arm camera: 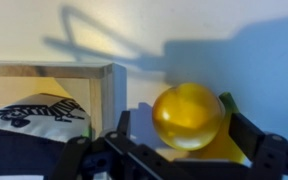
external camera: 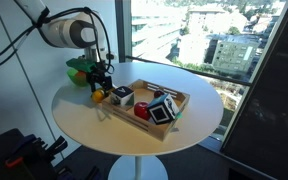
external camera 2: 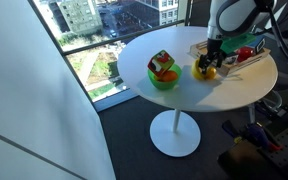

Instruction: Put the right yellow fruit in the box

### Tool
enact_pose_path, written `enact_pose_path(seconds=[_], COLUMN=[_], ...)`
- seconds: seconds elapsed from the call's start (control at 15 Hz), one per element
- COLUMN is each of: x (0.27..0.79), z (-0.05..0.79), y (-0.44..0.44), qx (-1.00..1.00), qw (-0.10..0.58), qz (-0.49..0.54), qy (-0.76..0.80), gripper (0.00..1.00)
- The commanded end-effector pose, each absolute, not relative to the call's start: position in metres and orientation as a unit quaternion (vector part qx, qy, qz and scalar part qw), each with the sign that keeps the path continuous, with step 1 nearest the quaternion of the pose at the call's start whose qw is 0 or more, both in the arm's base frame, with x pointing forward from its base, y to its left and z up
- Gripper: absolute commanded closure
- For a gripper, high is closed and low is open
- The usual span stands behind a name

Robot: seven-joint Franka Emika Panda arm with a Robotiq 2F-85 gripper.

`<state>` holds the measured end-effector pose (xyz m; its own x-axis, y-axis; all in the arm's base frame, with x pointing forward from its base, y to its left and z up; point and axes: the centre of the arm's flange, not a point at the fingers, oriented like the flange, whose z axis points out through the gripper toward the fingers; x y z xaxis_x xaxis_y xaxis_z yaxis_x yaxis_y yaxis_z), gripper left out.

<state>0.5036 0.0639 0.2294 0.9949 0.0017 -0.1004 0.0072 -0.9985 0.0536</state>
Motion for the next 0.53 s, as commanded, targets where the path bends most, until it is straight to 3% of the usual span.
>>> enact_pose_path(seconds=[0.0, 0.07, 0.13, 0.47], x=[0.5031, 0.5030, 0.5030, 0.5036], z=[0.2251, 0.2240, 0.2228, 0.2252], y=[0.0611, 0.0610, 0.0611, 0.0624], qx=[0.998, 0.998, 0.998, 0.998], qw=[0.031, 0.032, 0.033, 0.033], qz=[-0.044, -0.045, -0.045, -0.050], qy=[0.012, 0.012, 0.012, 0.010], gripper=[0.00, 0.00, 0.23, 0.57])
